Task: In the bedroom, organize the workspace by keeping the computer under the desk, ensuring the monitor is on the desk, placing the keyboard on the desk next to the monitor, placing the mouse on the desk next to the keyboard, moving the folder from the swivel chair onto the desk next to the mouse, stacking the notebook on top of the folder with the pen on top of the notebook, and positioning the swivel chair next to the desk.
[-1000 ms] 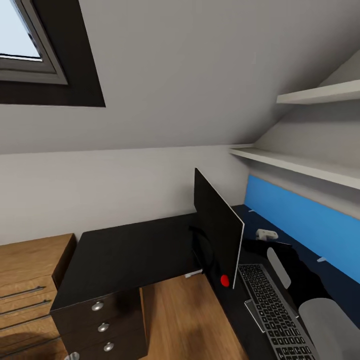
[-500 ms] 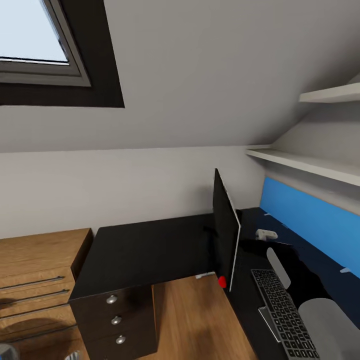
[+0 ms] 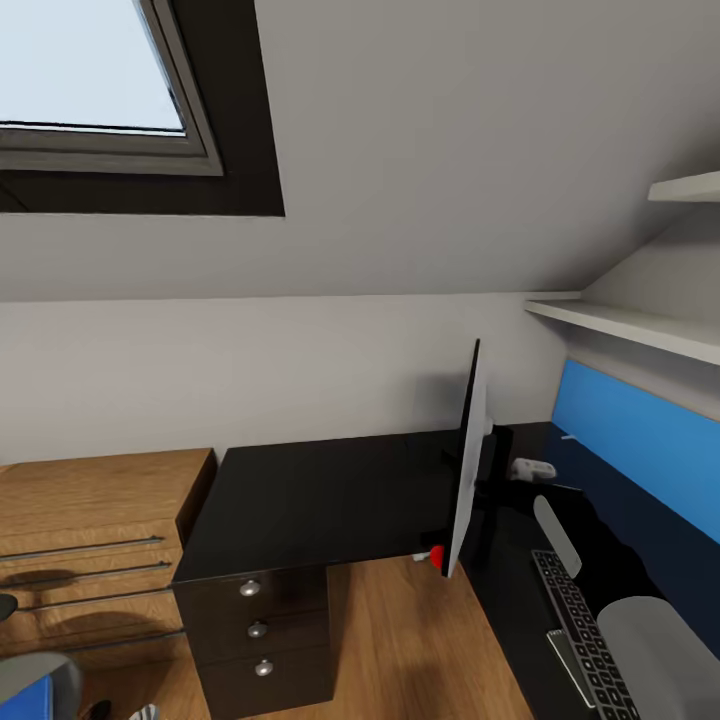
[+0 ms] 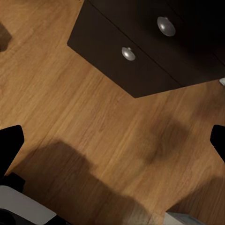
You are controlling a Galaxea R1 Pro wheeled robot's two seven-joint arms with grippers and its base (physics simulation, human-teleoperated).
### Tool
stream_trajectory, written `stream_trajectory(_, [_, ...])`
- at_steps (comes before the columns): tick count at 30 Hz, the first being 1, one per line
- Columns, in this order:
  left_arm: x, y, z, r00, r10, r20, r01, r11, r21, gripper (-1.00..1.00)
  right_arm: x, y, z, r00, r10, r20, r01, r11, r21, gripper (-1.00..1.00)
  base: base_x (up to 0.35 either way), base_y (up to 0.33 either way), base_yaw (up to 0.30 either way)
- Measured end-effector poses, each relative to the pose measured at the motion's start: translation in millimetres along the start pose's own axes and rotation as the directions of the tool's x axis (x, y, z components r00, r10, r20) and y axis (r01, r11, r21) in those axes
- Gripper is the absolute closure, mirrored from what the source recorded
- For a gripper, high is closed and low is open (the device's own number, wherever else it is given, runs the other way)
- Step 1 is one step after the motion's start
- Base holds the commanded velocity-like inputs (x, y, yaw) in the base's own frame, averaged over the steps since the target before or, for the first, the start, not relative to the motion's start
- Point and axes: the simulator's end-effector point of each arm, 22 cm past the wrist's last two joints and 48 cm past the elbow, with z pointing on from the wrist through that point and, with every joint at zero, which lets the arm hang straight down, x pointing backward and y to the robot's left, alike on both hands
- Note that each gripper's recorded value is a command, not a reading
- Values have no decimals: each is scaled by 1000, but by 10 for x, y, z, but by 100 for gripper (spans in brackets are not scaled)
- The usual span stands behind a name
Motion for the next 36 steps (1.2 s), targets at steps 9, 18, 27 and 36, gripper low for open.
stream_trajectory(9, [3, -17, 1, 1000, 0, 1, 0, 1000, 5, -100, -19, -489, 99, 992, 23, 120, -43, 986, 159, -100, 0, 0, 2])
stream_trajectory(18, [3, -23, 2, 1000, 0, 3, 0, 1000, 6, -100, 422, -979, 215, 984, 42, 173, -95, 945, 312, -100, 0, 0, 0])
stream_trajectory(27, [28, -6, -5, 1000, 3, 1, -3, 1000, 2, -100, 730, -920, 294, 977, 49, 208, -116, 938, 325, -100, 137, 42, 0])
stream_trajectory(36, [136, 36, -28, 1000, 15, -22, -15, 1000, -5, -100, 531, -851, 272, 967, 47, 251, -128, 940, 315, -100, 154, 55, 0])
